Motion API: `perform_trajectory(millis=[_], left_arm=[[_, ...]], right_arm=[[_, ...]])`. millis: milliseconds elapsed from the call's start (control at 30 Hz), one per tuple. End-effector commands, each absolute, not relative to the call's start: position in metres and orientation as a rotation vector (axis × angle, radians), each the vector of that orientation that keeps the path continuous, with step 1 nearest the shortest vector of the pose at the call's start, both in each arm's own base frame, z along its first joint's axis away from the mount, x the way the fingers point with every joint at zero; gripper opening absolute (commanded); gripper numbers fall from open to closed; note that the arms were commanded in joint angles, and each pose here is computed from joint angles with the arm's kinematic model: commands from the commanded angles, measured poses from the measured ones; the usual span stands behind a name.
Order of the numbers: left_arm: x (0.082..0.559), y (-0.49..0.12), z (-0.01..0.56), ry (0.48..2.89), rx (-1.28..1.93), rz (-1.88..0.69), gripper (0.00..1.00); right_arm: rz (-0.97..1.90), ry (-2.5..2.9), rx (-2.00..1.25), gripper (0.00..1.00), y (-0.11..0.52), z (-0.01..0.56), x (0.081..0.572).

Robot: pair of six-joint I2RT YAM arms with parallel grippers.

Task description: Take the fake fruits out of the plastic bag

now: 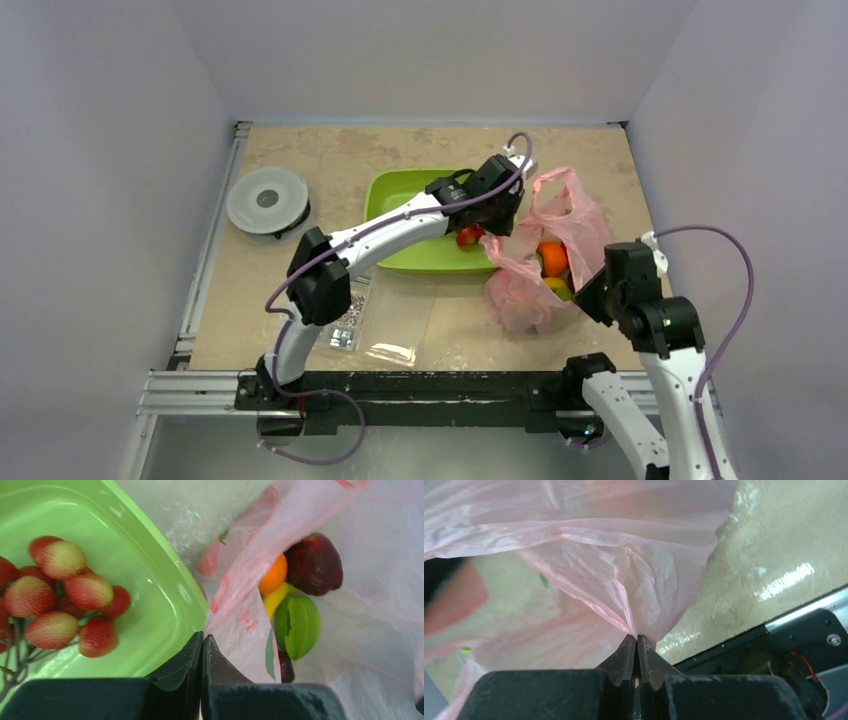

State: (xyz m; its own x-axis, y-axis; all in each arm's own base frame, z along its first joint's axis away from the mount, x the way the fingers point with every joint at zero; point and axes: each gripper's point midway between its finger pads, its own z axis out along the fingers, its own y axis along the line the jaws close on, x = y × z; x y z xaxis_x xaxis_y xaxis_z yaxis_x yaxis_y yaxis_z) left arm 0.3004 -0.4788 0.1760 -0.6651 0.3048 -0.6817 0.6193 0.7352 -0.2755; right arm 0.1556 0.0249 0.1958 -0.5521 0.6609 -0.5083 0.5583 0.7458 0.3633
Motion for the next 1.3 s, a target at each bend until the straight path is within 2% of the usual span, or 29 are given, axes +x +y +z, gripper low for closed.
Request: perform_trajectory(millis=[0, 233, 533, 767, 833, 867, 933, 967, 1067, 1167, 1200, 1267], left_arm=[[0.342, -0.466, 0.226, 2.165, 0.589, -0.721, 0.0], [0.342, -0.46, 0.224, 2.178, 0.603, -0.736, 0.0], [0.351, -0.444, 0.22, 2.164, 0.682, -0.639, 0.0], [0.34, -0.441, 0.239, 2.217, 0.685, -0.669, 0.0], [0.331, -0.439, 0.26, 2.19, 0.686, -0.721, 0.16], [0.324, -0.438, 0.272, 2.17, 0.694, -0.755, 0.29], [0.308, -0.434, 0.3, 2.125, 0.715, -0.834, 0.6], [0.297, -0.432, 0.313, 2.103, 0.737, -0.883, 0.71], [0.265, -0.425, 0.343, 2.031, 0.804, -1.013, 0.75], [0.222, -0.429, 0.369, 1.91, 0.938, -1.139, 0.71], [0.205, -0.434, 0.377, 1.854, 1.002, -1.175, 0.68], [0.172, -0.446, 0.387, 1.741, 1.152, -1.188, 0.54]], right_arm=[[0.221, 2.291, 1.052, 0.0, 0.019, 0.181, 0.112], [0.295, 2.158, 1.069, 0.0, 0.015, 0.199, 0.107], [0.506, 1.981, 0.864, 0.0, 0.025, 0.253, 0.081], [0.479, 2.061, 0.896, 0.0, 0.028, 0.225, 0.086], [0.437, 2.048, 0.886, 0.0, 0.022, 0.228, 0.089], [0.421, 2.044, 0.881, 0.0, 0.019, 0.229, 0.09], [0.41, 2.044, 0.872, 0.0, 0.019, 0.231, 0.092], [0.401, 2.046, 0.869, 0.0, 0.018, 0.231, 0.094], [0.382, 2.053, 0.854, 0.0, 0.017, 0.23, 0.099], [0.38, 2.065, 0.833, 0.0, 0.019, 0.227, 0.104], [0.379, 2.07, 0.824, 0.0, 0.02, 0.226, 0.106], [0.385, 2.074, 0.814, 0.0, 0.022, 0.225, 0.109]])
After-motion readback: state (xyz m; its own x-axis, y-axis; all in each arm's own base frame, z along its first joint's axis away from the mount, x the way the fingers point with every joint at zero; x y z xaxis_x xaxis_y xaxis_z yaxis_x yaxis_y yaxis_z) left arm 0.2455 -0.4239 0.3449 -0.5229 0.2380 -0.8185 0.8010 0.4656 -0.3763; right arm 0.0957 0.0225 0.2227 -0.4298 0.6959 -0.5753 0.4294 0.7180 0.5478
